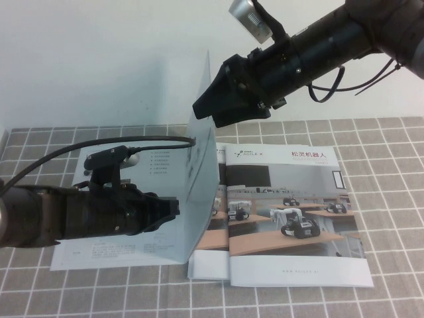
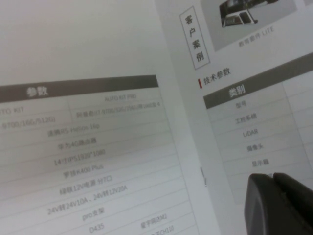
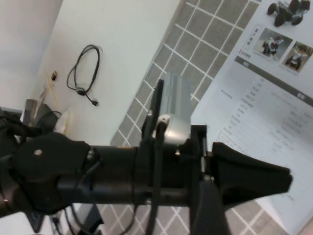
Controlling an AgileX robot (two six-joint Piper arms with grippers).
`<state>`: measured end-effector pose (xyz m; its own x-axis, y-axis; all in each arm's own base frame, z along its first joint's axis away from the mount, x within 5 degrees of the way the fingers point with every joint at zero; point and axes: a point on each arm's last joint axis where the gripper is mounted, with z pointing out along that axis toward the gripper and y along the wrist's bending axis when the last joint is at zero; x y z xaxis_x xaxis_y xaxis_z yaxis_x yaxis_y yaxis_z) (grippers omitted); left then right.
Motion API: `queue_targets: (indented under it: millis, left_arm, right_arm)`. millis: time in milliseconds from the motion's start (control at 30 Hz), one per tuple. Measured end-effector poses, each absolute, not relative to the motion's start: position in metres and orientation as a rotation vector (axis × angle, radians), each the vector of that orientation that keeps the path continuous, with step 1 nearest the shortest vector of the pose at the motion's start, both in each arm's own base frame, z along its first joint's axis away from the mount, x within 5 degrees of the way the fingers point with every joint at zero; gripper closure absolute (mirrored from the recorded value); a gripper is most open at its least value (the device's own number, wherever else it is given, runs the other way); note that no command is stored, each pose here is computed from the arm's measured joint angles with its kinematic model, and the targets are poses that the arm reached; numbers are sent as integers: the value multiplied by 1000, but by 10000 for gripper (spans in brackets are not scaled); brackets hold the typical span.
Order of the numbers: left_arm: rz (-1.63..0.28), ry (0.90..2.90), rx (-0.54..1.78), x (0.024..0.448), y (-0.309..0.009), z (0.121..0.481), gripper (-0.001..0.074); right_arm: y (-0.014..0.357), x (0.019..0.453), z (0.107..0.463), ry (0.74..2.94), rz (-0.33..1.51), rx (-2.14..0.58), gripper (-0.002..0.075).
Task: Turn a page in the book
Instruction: Open the closed book
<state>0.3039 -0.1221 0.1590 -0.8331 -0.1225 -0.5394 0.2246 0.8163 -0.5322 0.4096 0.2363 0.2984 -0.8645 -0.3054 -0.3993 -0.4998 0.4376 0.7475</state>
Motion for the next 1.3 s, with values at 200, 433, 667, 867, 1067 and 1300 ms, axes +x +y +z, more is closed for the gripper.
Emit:
queue_targets:
  millis: [200,433,667,867,1067,1300]
  left_arm:
    - [-731,2435,47,306,-117,157,737]
    - [-674,2472,20,309,-114,145,737]
    - [-667,2511,12,309,-114,133,737]
    - [-666,2521,7,309,-115,130,737]
    - [-666,2518,8,310,-115,130,737]
    - [-666,2518,8,310,-115,130,737]
  right_arm:
    - [214,413,288,2649,945,-761,325]
    - [194,424,261,2808,636,-687,337]
    - [196,430,196,2968,527,-728,337]
    - [183,435,185,3022,277,-669,337]
    - [184,435,183,3034,295,-643,337]
    - [188,435,153,3117,357,-578,337]
